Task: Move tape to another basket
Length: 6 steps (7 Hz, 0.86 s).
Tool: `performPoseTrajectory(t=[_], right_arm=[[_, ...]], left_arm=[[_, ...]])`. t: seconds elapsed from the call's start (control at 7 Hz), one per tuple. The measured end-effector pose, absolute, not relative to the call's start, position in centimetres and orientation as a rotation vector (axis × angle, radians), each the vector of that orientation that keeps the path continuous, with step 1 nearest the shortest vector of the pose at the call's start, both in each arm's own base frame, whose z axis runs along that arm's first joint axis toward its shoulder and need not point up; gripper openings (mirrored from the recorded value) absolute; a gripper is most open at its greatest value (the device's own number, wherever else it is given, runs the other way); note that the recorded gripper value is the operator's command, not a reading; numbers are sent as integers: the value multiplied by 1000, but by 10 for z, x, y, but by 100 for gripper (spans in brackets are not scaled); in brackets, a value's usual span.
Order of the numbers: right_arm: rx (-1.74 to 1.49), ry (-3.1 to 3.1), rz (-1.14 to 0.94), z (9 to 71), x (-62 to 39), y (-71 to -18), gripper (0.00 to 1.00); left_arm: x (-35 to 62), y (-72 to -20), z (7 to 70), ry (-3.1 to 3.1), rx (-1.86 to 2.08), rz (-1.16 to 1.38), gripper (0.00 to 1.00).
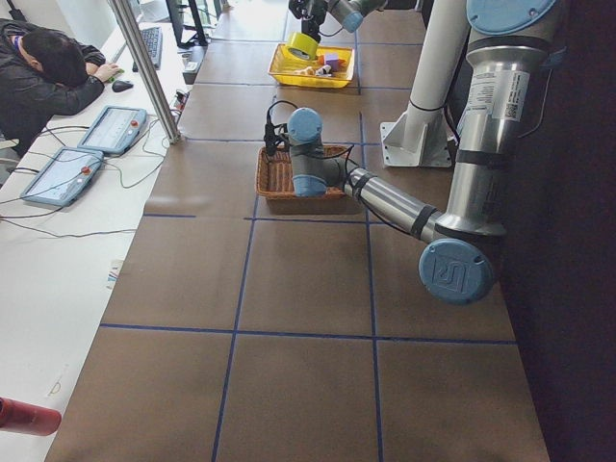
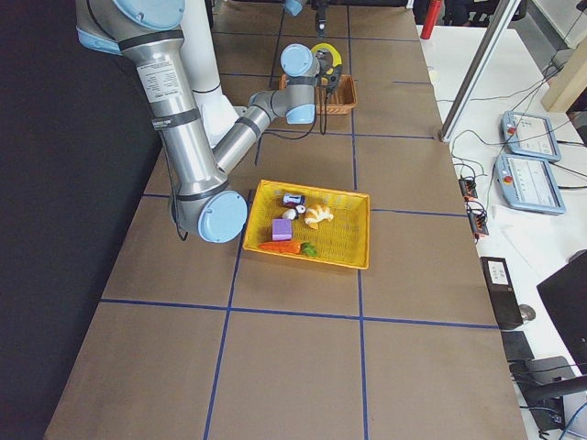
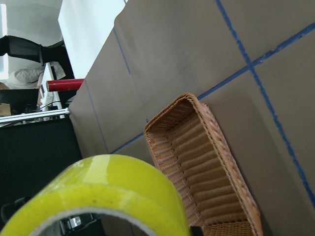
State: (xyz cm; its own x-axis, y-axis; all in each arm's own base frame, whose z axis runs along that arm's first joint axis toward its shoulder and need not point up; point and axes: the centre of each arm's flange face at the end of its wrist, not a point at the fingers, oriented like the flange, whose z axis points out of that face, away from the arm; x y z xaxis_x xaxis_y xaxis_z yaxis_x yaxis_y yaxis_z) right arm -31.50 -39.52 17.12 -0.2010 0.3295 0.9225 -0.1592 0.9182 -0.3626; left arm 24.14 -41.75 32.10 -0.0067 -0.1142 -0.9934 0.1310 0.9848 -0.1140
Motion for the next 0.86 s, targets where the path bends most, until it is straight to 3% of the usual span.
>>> performPoseTrajectory(t=[0.86], right_arm=[[-302,-1964,247,155,-372,-299,0]], left_arm=[[301,-337,234,2243,-430,-447,97]])
